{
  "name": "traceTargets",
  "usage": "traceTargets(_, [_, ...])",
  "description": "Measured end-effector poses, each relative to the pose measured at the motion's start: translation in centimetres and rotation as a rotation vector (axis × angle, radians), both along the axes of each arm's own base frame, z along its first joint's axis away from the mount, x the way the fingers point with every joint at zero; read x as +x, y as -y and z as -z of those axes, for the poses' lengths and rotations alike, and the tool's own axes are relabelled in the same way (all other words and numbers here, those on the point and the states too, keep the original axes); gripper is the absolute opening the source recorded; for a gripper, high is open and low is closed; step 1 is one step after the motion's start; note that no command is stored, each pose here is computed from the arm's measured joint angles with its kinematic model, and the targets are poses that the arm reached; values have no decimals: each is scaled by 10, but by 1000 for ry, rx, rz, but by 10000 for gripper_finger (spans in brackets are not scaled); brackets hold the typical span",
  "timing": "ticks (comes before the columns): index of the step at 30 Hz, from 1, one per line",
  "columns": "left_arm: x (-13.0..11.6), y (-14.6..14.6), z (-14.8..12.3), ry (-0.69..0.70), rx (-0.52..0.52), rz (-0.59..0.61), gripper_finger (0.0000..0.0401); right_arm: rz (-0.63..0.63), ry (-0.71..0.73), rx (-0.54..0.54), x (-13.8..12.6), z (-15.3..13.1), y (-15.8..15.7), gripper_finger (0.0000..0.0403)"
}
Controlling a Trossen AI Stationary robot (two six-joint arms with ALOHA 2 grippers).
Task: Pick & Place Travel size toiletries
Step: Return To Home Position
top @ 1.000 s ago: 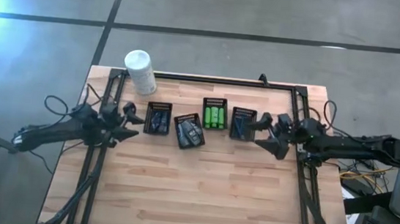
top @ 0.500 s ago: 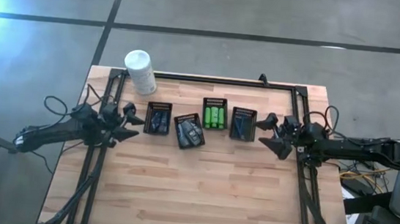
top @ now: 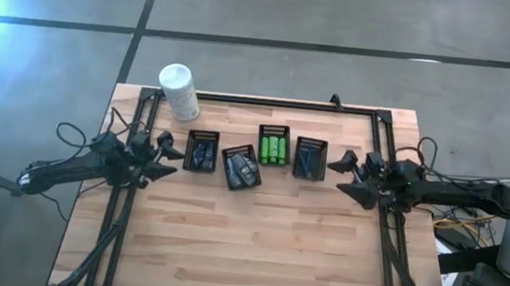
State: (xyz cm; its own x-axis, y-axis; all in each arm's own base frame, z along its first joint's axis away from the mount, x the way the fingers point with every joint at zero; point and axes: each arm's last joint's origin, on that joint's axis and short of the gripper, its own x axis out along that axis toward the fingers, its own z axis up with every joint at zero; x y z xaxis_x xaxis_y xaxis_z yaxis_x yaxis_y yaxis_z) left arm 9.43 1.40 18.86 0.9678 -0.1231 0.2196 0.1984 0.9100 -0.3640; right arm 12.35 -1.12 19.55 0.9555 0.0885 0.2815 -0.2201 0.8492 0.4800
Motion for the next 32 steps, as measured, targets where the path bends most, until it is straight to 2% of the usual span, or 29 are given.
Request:
traceTargets(9, [0,0,1,-6,-2,0,245,-129,4,-1,-22,-1,-16,380])
traceTargets(20, [0,0,1,-9,-2,0,245,-134,106,-8,-35,-8,-17,380])
traceTargets(29, [0,0,2,-16,-4,0,245,-134,-116,7,-28,13,-17,379])
traceTargets(32, [0,0,2,-16,-4,-1,245,-125,-179,-50,-28,20,-17,379])
